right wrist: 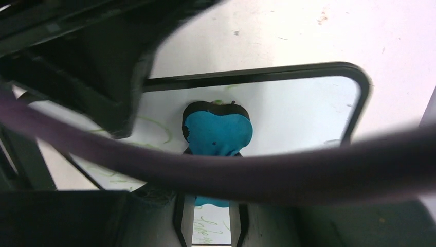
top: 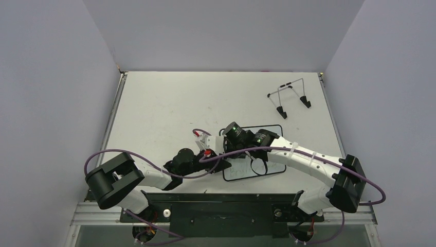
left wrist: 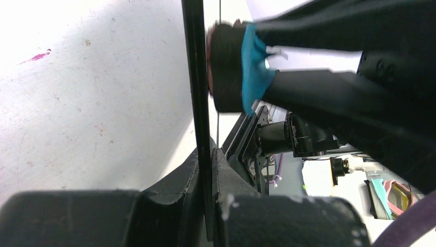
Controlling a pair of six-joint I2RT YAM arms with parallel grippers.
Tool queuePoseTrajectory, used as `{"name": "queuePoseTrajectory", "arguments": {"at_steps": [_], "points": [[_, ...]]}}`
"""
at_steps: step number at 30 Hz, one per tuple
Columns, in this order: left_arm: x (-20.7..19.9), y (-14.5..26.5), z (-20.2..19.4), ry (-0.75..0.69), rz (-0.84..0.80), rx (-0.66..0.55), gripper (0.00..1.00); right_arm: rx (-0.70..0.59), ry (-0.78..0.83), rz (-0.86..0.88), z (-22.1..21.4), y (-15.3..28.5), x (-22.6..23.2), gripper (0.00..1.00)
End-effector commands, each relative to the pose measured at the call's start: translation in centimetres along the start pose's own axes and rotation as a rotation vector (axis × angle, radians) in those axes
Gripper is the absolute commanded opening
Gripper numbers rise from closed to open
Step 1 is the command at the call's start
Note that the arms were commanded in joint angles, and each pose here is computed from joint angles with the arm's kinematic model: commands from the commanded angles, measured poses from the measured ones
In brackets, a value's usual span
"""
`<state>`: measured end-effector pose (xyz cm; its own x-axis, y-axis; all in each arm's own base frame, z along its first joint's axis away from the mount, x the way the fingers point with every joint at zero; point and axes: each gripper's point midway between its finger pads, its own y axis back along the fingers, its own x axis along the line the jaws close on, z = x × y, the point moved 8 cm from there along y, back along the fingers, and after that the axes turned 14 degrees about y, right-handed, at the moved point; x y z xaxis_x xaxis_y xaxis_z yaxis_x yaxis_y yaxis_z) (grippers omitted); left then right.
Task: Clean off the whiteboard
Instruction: Erase the whiteboard at the center of the board.
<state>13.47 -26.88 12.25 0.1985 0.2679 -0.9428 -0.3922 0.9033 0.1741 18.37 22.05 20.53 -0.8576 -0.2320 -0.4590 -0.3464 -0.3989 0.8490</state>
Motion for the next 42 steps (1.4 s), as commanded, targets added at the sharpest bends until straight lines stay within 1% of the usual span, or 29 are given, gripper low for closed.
{"name": "queuePoseTrajectory", "arguments": {"at_steps": [1,3,5,7,10,12,14,15,17,18,19,20,21,22,23,26,28,29,30,31,32,33,34,35,37,38,39,40,42], "points": [[-3.0,-0.4,0.5,-0.079,-0.147,-0.015,0.00,-0.020,-0.201,-0.173,0.4,0.7,-3.8,0.00],[-3.0,-0.4,0.5,-0.078,-0.147,-0.015,0.00,-0.011,-0.233,-0.202,0.1,0.5,-4.2,0.00],[-3.0,-0.5,0.5,-0.078,-0.145,-0.014,0.00,-0.024,-0.222,-0.175,0.2,0.2,-3.8,0.00],[-3.0,-0.5,0.5,-0.079,-0.146,-0.014,0.00,-0.046,-0.168,-0.111,0.7,-0.1,-2.8,0.00],[-3.1,-0.5,0.5,-0.080,-0.148,-0.015,0.00,-0.103,-0.052,0.048,2.0,-0.4,-0.3,0.00],[-3.1,-0.5,0.5,-0.081,-0.150,-0.016,0.00,-0.121,0.019,0.122,2.5,-0.4,0.8,0.00],[-3.1,-0.4,0.5,-0.081,-0.148,-0.018,0.00,-0.122,0.057,0.150,2.7,-0.3,1.2,0.00],[-3.1,-0.4,0.5,-0.082,-0.148,-0.019,0.00,-0.122,0.060,0.146,2.8,-0.3,1.1,0.00],[-3.1,-0.3,0.5,-0.083,-0.147,-0.019,0.00,-0.092,0.023,0.071,2.8,-0.4,0.2,0.00],[-3.1,-0.3,0.5,-0.084,-0.148,-0.020,0.00,-0.043,-0.002,0.008,2.2,-0.4,-0.6,0.00],[-3.1,-0.3,0.5,-0.084,-0.147,-0.020,0.00,-0.035,-0.051,-0.053,2.2,-0.5,-1.4,0.00],[-3.1,-0.3,0.5,-0.084,-0.148,-0.018,0.00,0.009,-0.094,-0.114,1.5,-0.3,-2.4,0.00],[-3.1,-0.4,0.5,-0.085,-0.150,-0.018,0.00,0.010,-0.150,-0.162,1.4,-0.3,-3.1,0.00],[-3.1,-0.4,0.5,-0.085,-0.151,-0.016,0.00,0.041,-0.198,-0.208,0.7,-0.2,-3.8,0.00],[-3.1,-0.4,0.5,-0.085,-0.150,-0.015,0.00,0.049,-0.223,-0.247,0.5,-0.1,-4.4,0.00],[-3.1,-0.4,0.4,-0.085,-0.151,-0.014,0.00,0.035,-0.232,-0.242,0.6,-0.3,-4.2,0.00],[-3.2,-0.4,0.5,-0.085,-0.154,-0.013,0.00,0.006,-0.164,-0.165,1.0,-0.6,-3.2,0.00],[-3.2,-0.4,0.5,-0.085,-0.154,-0.013,0.00,-0.026,-0.113,-0.074,1.7,-0.8,-1.8,0.00],[-3.2,-0.4,0.5,-0.085,-0.154,-0.013,0.00,-0.043,-0.042,-0.028,2.0,-0.8,-1.3,0.00],[-3.2,-0.4,0.5,-0.087,-0.156,-0.014,0.00,-0.083,0.014,0.081,2.5,-0.7,0.4,0.00],[-3.2,-0.4,0.5,-0.087,-0.155,-0.013,0.00,-0.104,0.067,0.126,2.7,-0.6,0.9,0.00],[-3.2,-0.4,0.5,-0.087,-0.155,-0.015,0.00,-0.129,0.086,0.176,2.9,-0.4,1.7,0.00],[-3.2,-0.3,0.5,-0.087,-0.154,-0.015,0.00,-0.133,0.093,0.183,2.9,-0.4,1.8,0.00],[-3.2,-0.3,0.5,-0.088,-0.153,-0.016,0.00,-0.126,0.087,0.167,2.8,-0.4,1.5,0.00],[-3.2,-0.2,0.5,-0.089,-0.153,-0.017,0.00,-0.105,0.025,0.091,2.5,-0.3,0.2,0.00],[-3.3,-0.2,0.5,-0.090,-0.154,-0.017,0.00,-0.106,-0.028,0.045,2.5,-0.4,-0.6,0.00],[-3.3,-0.2,0.5,-0.091,-0.154,-0.016,0.00,-0.070,-0.077,-0.017,1.7,-0.4,-1.7,0.00],[-3.3,-0.2,0.5,-0.092,-0.156,-0.016,0.00,-0.061,-0.150,-0.077,1.2,-0.4,-2.7,0.00],[-3.4,-0.2,0.5,-0.093,-0.155,-0.015,0.00,-0.020,-0.235,-0.168,0.1,-0.2,-4.0,0.00]]}}
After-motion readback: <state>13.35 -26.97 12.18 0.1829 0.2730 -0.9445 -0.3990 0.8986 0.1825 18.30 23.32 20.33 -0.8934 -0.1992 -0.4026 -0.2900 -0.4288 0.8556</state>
